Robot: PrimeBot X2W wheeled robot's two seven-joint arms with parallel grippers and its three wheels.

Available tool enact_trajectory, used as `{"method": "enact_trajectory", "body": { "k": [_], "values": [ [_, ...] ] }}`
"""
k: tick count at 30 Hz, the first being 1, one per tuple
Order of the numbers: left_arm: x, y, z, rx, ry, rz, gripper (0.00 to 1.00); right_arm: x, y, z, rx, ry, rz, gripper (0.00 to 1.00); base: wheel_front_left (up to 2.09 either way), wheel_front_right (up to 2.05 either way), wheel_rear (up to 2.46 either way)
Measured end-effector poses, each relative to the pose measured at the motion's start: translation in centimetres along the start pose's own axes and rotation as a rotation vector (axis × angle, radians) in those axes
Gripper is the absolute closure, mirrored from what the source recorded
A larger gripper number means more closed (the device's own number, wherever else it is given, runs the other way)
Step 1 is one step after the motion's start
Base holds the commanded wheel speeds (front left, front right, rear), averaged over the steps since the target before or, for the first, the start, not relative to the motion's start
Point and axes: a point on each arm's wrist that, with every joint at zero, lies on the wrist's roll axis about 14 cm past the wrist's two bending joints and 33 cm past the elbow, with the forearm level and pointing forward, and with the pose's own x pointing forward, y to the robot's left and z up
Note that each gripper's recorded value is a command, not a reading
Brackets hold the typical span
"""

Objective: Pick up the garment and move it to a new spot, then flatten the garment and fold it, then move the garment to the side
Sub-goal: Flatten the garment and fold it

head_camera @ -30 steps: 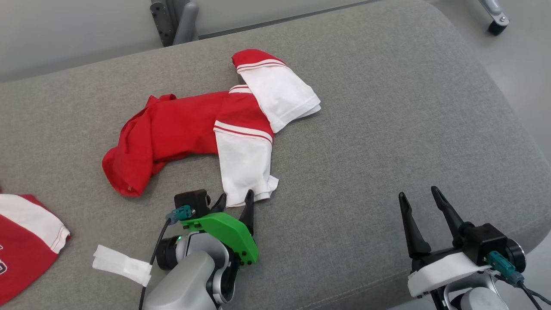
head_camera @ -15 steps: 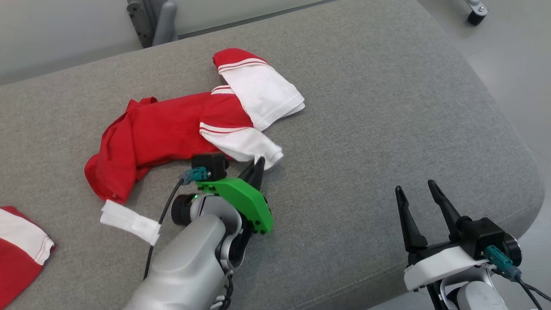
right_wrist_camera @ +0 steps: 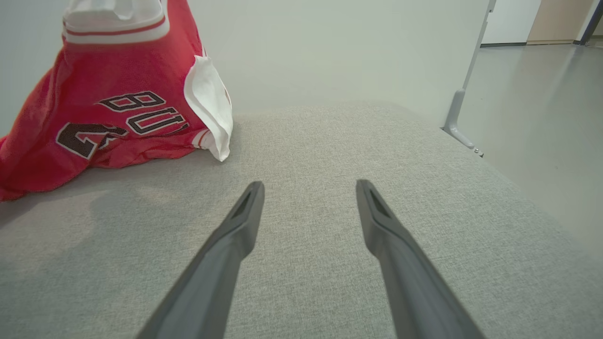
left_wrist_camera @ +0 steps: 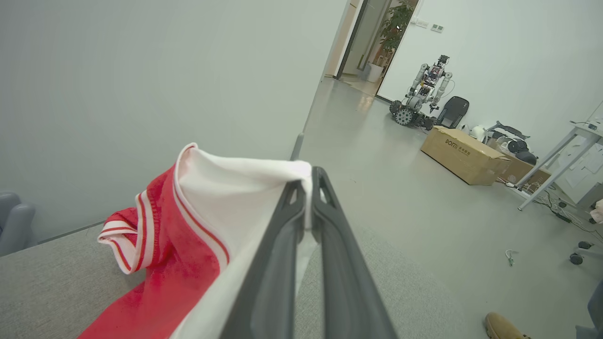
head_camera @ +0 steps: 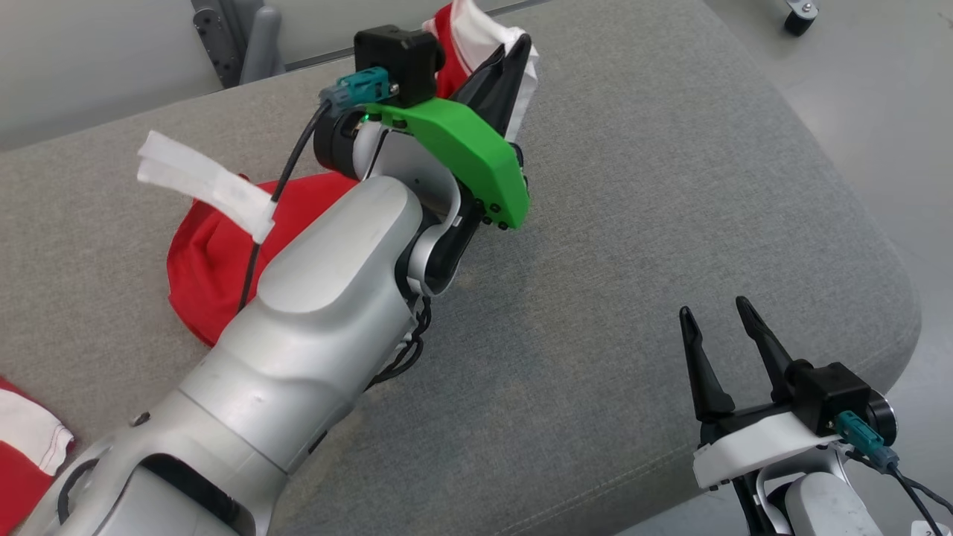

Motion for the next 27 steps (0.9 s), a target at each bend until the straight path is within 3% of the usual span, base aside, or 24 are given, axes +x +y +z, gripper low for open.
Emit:
{"method": "enact_trajectory", "body": {
  "k": [5, 9, 13, 19, 24, 25, 27],
  "values": [
    [1.0, -3.2, -0.1, 0.066, 0.044, -0.105, 1.0, -0.3, -0.7, 0.0, -0.002, 0.002, -0.023, 0.0, 0.0, 0.0, 0.0],
    [0.7, -5.7, -2.4, 0.056, 0.11, -0.188, 1.0, -0.5, -1.2, 0.0, -0.001, 0.004, -0.041, 0.0, 0.0, 0.0, 0.0],
    [-1.6, -8.0, -8.5, -0.015, 0.262, -0.251, 1.0, -0.7, -1.7, -0.1, 0.001, 0.01, -0.059, 0.0, 0.0, 0.0, 0.0],
    [-4.8, -8.0, -15.8, -0.08, 0.44, -0.249, 1.0, -0.4, -1.5, -0.8, 0.005, 0.033, -0.058, 0.0, 0.0, 0.0, 0.0],
    [-6.1, -7.9, -18.5, -0.123, 0.477, -0.254, 1.0, 0.0, -1.8, -1.0, 0.001, 0.041, -0.067, 0.0, 0.0, 0.0, 0.0],
    [-6.2, -7.9, -18.6, -0.124, 0.476, -0.259, 0.91, 0.0, -1.9, -1.1, -0.001, 0.045, -0.069, 0.0, 0.0, 0.0, 0.0],
    [-6.3, -7.9, -18.6, -0.135, 0.458, -0.258, 0.0, 0.1, -1.9, -1.2, -0.002, 0.047, -0.07, 0.0, 0.0, 0.0, 0.0]
  ]
}}
